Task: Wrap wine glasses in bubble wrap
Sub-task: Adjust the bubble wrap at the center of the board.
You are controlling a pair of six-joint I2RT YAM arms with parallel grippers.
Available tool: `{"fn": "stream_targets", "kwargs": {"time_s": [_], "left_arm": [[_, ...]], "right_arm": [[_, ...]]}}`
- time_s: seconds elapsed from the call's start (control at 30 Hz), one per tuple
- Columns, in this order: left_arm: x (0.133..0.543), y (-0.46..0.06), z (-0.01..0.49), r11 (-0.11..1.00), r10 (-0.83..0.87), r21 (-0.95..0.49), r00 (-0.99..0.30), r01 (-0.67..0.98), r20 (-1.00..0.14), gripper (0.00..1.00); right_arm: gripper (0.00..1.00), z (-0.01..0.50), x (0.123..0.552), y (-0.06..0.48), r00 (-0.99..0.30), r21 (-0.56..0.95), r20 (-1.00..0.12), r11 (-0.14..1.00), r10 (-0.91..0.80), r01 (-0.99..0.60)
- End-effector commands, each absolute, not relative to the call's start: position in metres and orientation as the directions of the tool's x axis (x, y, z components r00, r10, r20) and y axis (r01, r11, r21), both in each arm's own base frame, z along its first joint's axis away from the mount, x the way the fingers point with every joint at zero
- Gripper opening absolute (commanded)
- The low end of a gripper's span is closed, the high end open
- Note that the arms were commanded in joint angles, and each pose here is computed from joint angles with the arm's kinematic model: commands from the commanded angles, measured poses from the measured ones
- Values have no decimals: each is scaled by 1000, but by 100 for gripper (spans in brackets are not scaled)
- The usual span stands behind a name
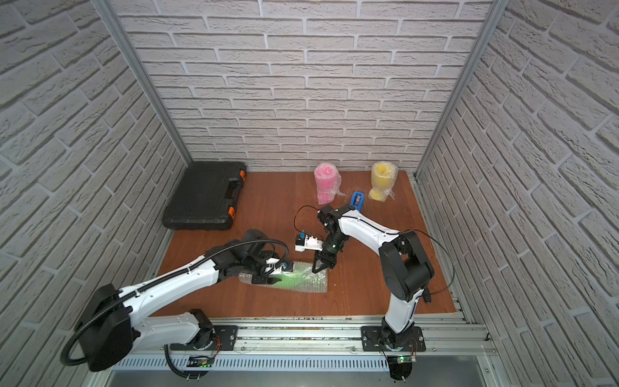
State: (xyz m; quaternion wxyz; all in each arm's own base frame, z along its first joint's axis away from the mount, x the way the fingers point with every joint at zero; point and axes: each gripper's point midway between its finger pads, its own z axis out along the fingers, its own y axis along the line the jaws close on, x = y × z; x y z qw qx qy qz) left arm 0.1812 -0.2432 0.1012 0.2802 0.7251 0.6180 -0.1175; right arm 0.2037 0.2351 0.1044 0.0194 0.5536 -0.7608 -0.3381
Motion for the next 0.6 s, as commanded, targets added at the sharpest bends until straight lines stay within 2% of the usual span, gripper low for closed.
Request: {"fn": "stream_targets", "kwargs": {"time_s": [0.0, 0.2, 0.43, 0.57], "left_arm": [[187, -246, 107, -81, 822, 326, 248, 942, -513, 48], [181, -243, 102, -109, 839, 322, 261, 940, -477, 25], [180, -240, 92, -117, 862, 297, 246, 948, -444, 15], [180, -239, 86, -123, 875, 271, 233, 955, -424, 13]], "right_arm": [[3, 116, 199, 239, -399, 576, -365, 133, -841, -807], [3, 114, 202, 238, -411, 581, -357, 145, -839, -801], [3, 115, 203, 237, -425, 587, -355, 155, -833, -795], [20, 124, 208, 238, -445, 565, -376, 180, -813, -805]]}}
